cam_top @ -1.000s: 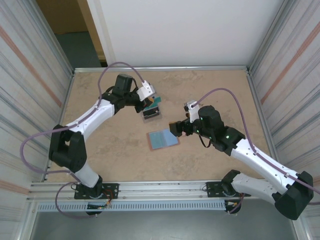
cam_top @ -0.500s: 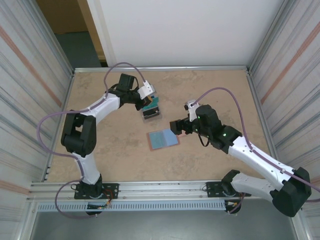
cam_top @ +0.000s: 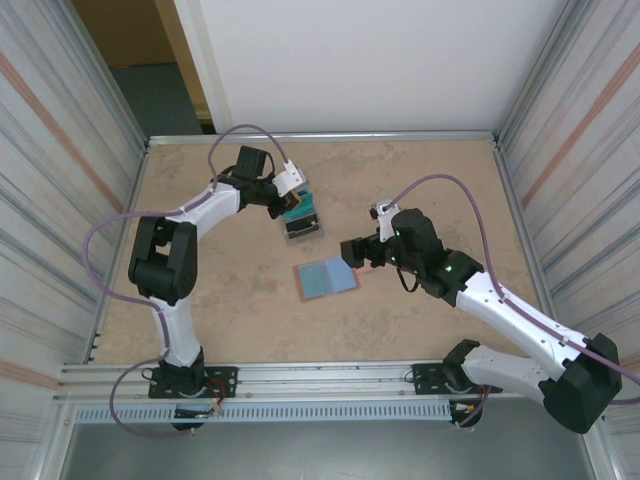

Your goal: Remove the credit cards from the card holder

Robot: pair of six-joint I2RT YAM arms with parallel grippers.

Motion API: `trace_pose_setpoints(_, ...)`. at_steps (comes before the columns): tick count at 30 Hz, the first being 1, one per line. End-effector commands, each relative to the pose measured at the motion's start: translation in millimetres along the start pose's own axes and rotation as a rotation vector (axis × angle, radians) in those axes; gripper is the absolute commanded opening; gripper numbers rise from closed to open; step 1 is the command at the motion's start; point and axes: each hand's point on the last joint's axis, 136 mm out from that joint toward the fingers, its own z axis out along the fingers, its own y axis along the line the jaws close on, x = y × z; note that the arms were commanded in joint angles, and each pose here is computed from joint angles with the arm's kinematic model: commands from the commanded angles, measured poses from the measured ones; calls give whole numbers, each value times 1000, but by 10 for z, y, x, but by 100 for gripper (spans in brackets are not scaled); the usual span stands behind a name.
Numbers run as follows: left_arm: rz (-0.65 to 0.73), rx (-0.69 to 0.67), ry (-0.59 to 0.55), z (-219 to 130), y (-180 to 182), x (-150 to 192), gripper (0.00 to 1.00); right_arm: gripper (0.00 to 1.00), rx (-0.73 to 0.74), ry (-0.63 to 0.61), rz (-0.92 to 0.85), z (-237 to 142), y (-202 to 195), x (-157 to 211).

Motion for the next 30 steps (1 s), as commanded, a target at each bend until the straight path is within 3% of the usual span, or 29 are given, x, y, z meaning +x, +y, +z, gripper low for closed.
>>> trace_pose_setpoints(1,7,32,-2,26,4,-3,0,99,10,-27,19,-19,-10,-120)
trace_pose_setpoints(8,1,37,11,72,12,44,0,99,4,-23,22,-6,-4,-122)
trace_pose_setpoints(13,-13,33,11,60,31,13,17,99,0,-16,28,12,1,-111)
trace_pose_setpoints(25,-22,-27,-54,-295,58,-327,25,100,7,6,48,55,9,-96)
trace_pose_setpoints(30,-65,-129,-111,-589,15,-493,36,88,37,83,22,147,78,24)
